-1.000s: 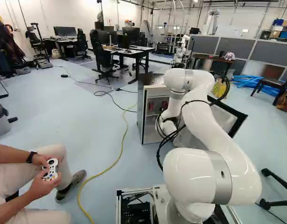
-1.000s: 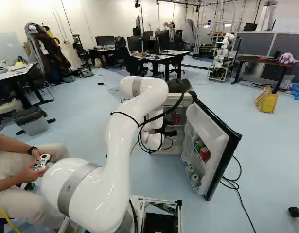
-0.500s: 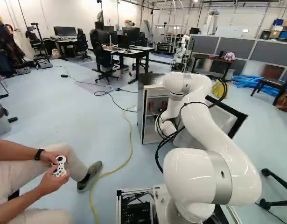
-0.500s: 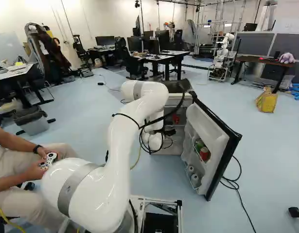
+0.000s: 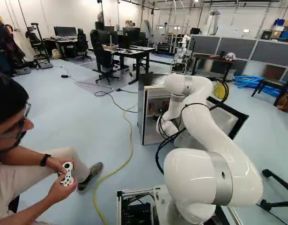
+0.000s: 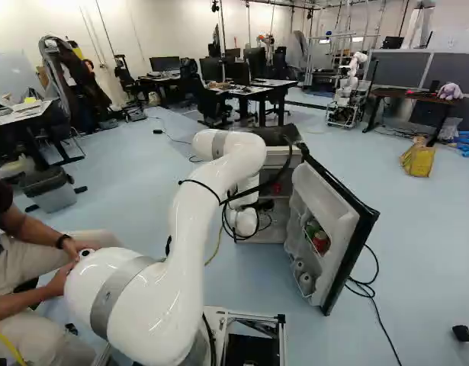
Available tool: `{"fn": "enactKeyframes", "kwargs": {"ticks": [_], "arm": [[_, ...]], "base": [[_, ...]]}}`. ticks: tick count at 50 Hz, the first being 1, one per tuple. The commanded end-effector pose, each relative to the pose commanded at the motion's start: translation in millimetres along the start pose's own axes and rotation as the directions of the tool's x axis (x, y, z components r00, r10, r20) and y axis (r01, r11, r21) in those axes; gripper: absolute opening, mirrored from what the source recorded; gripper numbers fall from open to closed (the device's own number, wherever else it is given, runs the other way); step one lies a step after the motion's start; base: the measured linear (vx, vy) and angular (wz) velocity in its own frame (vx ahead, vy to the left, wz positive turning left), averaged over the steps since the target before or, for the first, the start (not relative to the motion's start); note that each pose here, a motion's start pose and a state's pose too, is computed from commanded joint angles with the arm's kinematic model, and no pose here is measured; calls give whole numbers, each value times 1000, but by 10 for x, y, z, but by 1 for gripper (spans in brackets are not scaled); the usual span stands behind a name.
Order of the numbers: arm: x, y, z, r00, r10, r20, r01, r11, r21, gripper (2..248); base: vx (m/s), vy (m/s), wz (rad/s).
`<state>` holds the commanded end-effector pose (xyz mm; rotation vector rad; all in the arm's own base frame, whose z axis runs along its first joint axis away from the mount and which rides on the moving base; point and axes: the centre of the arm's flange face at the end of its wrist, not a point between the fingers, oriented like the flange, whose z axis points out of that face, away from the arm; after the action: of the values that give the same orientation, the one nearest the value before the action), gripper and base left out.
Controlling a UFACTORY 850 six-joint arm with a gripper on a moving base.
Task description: Grab a drink from the fridge
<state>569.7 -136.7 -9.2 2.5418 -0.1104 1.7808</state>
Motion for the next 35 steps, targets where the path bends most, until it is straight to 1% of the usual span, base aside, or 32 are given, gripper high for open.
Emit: {"fn": "enactKeyframes", "kwargs": {"ticks": [20,35], "arm": [[-4,25,90,1000,-25,-19,26,997,73,247],[2,30,157,998,-47,-48,53,988,143,247]], "base": [[0,0,0],[0,0,0]]}}
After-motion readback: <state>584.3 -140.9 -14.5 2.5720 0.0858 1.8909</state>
